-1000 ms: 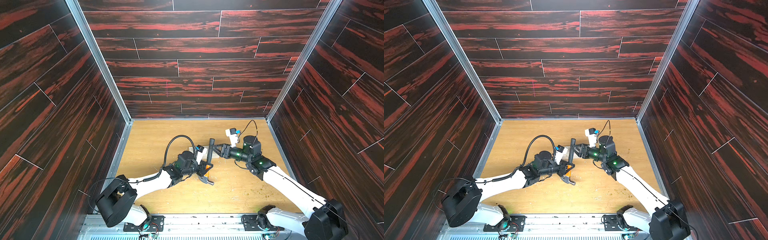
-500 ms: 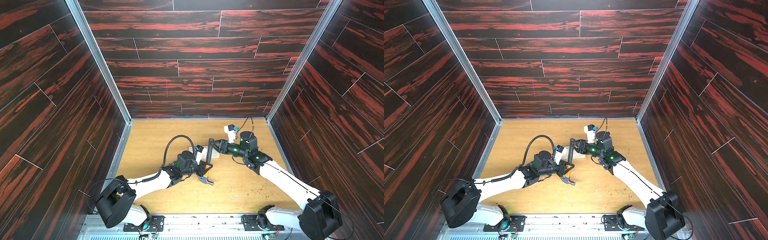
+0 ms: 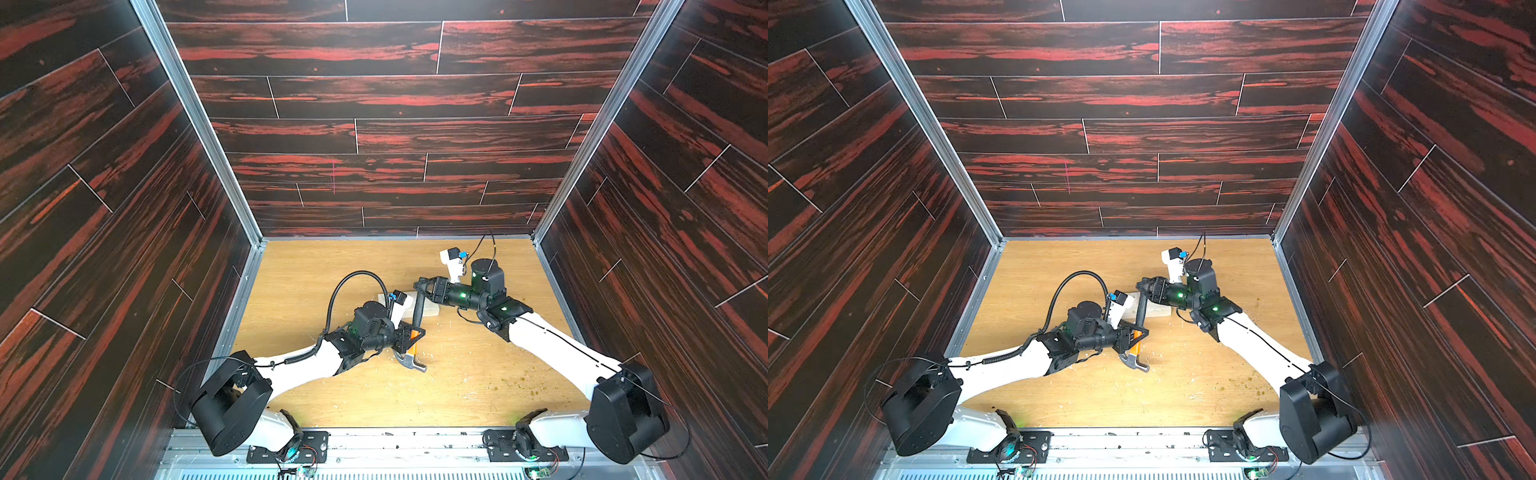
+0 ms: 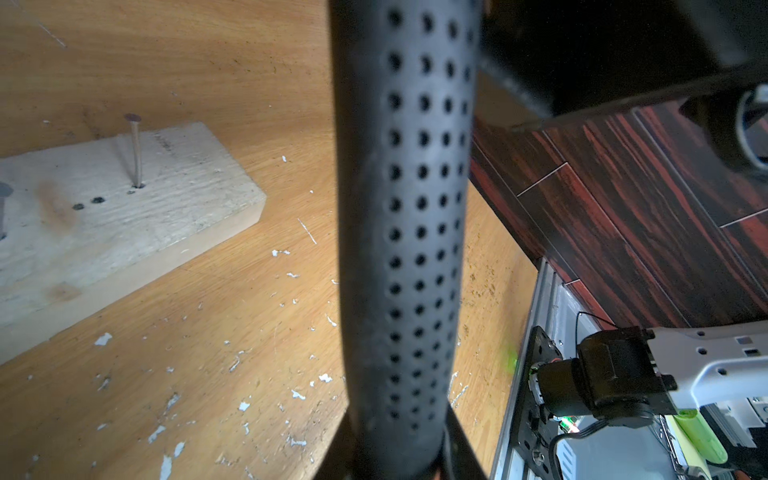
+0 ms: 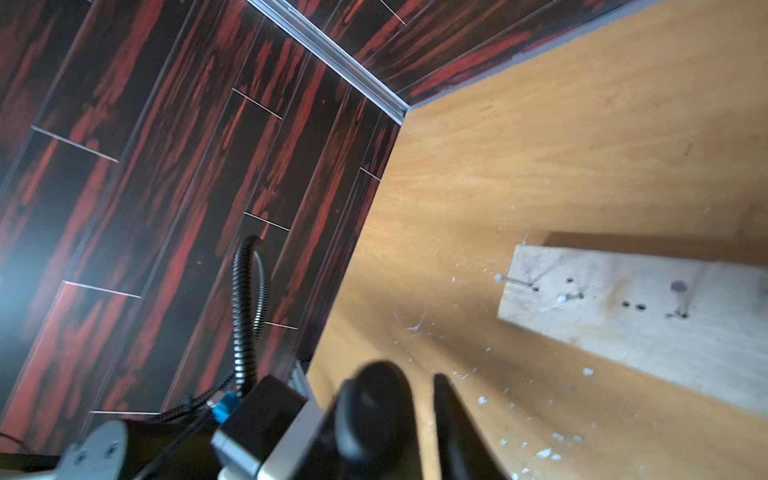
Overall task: Use a claw hammer to pull out a nail
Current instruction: Pick up the hammer at the center of the board.
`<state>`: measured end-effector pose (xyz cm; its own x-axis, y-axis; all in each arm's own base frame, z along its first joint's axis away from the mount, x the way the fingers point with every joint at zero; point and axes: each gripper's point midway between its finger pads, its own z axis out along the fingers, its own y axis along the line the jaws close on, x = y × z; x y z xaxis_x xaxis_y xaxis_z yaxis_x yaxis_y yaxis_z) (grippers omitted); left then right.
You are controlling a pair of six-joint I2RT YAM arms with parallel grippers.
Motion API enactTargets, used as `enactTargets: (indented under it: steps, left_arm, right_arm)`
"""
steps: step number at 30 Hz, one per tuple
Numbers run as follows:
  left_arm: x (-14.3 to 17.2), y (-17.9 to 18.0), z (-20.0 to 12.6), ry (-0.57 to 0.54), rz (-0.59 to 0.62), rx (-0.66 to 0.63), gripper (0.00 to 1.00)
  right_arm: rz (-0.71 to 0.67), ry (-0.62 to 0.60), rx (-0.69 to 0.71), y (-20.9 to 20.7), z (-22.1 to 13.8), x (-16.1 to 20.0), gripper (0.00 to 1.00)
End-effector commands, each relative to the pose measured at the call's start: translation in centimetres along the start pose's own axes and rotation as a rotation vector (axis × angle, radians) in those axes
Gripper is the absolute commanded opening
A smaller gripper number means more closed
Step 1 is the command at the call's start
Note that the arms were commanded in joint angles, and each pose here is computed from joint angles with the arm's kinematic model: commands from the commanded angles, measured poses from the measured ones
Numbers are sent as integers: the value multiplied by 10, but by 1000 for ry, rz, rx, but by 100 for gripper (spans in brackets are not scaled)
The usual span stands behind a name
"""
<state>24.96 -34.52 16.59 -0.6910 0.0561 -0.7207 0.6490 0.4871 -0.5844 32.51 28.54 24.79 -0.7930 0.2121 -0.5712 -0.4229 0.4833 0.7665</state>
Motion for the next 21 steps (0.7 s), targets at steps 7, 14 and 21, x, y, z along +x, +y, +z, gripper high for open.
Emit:
enactTargets:
  steps: [7, 14, 21]
  left_arm:
    - [-36, 0, -23, -122, 2, -93, 53]
    - [-53, 10, -82, -314, -31, -241, 100]
    - [-48, 83, -115, -373, -137, -638, 100]
  right_arm:
    - [-36, -111, 119, 0, -25, -21, 0]
    - [-115, -141, 336, -15, -67, -22, 0]
    - [-155, -162, 438, -14, -72, -47, 0]
